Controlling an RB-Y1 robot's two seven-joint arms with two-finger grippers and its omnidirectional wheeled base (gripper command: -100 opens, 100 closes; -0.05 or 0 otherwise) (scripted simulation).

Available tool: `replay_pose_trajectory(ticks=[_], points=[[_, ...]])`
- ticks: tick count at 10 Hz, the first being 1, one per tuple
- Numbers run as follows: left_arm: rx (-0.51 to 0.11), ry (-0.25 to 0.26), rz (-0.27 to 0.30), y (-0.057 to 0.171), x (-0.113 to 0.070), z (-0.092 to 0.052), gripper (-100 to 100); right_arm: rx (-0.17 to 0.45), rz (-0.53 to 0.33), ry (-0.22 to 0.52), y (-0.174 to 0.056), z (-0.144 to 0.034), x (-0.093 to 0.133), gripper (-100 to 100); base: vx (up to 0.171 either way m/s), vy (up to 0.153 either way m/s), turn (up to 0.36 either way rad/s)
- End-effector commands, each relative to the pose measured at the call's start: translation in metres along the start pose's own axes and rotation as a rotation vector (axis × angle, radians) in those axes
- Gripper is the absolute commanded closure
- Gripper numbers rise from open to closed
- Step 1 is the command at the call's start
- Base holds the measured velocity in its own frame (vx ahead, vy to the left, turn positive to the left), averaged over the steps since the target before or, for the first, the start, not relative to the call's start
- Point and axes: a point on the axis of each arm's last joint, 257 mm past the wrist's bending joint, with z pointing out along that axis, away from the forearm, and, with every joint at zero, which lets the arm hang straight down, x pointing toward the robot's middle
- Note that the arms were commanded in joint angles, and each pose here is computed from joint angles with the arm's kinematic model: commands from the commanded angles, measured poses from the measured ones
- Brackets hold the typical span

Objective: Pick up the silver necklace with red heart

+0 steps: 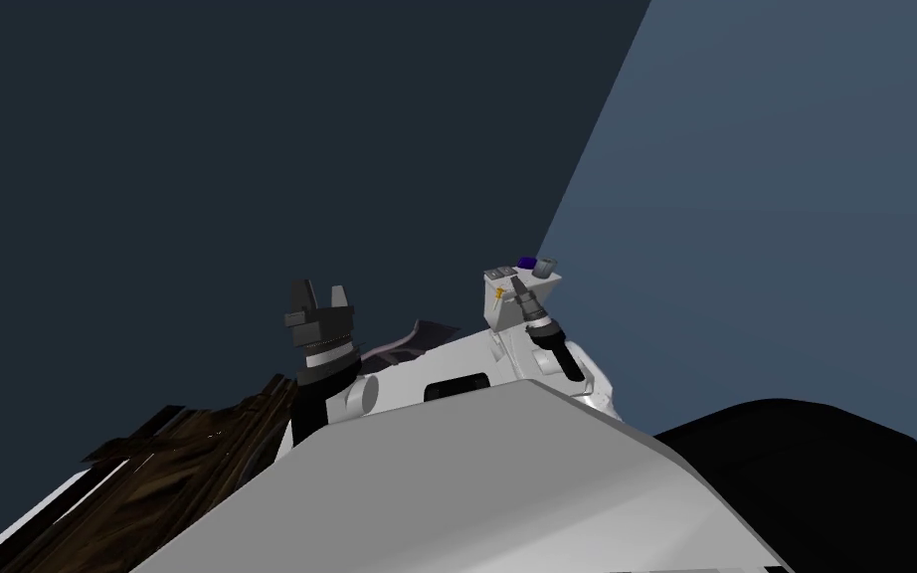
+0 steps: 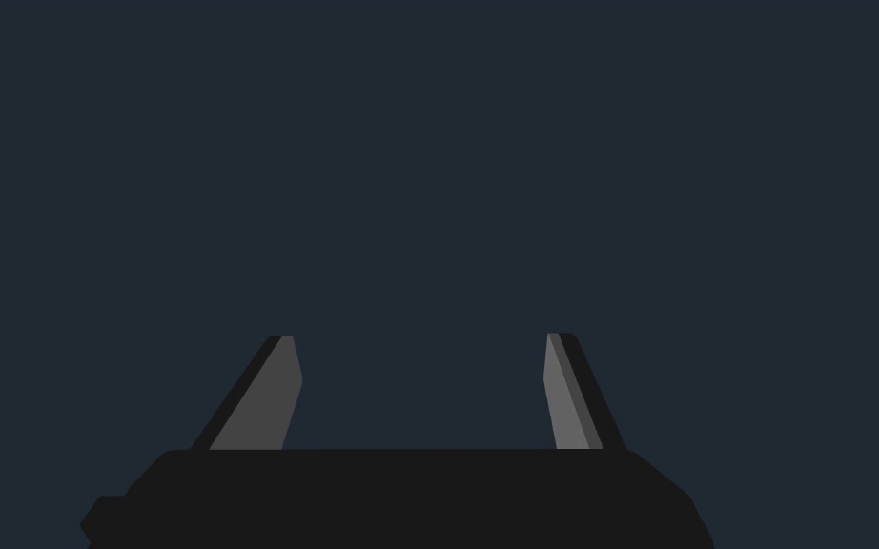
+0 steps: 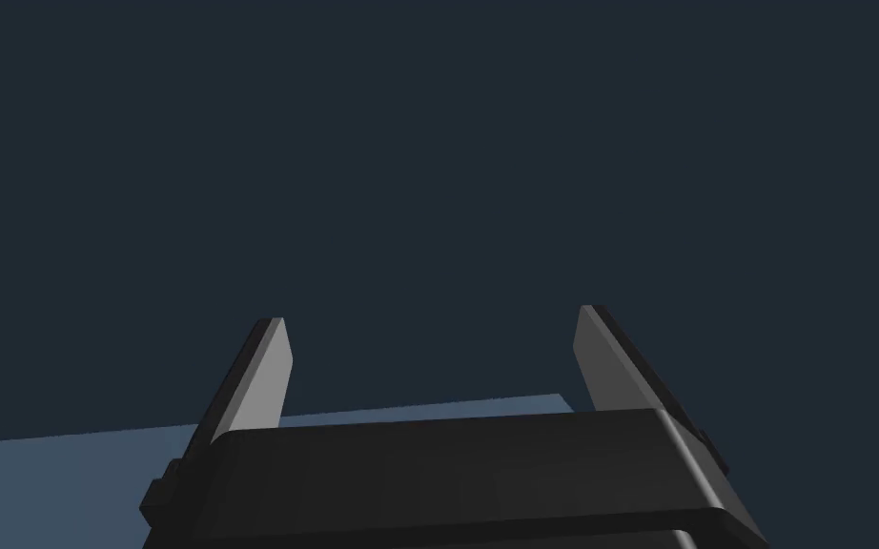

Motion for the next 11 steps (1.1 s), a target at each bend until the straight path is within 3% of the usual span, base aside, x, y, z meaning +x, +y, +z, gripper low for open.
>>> replay_pose_trajectory(ticks=[1,2,4,5,7,8,10,11], points=[[0.000,0.000,0.000,0.000,0.000,0.000,0,0.016,-0.122,0.074,-0.013,-0.006,0.010,-100,-0.065,0.087,0.088],[0.000,0.000,0.000,0.000,0.000,0.000,0,0.011,-0.138,0.090,-0.013,-0.006,0.011,-100,-0.045,0.059,0.023],[0.000,0.000,0.000,0.000,0.000,0.000,0,0.025,-0.297,0.193,-0.034,-0.016,0.023,-100,-0.043,0.060,0.067],[0.000,0.000,0.000,0.000,0.000,0.000,0,0.020,-0.312,0.202,-0.034,-0.016,0.024,-100,-0.027,0.052,0.030],[0.000,0.000,0.000,0.000,0.000,0.000,0,0.029,-0.472,0.309,-0.058,-0.029,0.032,-100,-0.021,0.054,0.084],[0.000,0.000,0.000,0.000,0.000,0.000,0,0.023,-0.490,0.320,-0.058,-0.029,0.033,-100,-0.032,0.050,0.017],[0.000,0.000,0.000,0.000,0.000,0.000,0,0.026,-0.652,0.429,-0.084,-0.044,0.038,-100,-0.018,0.059,0.056],[0.000,0.000,0.000,0.000,0.000,0.000,0,0.019,-0.669,0.441,-0.084,-0.044,0.039,-100,-0.007,0.043,0.031]])
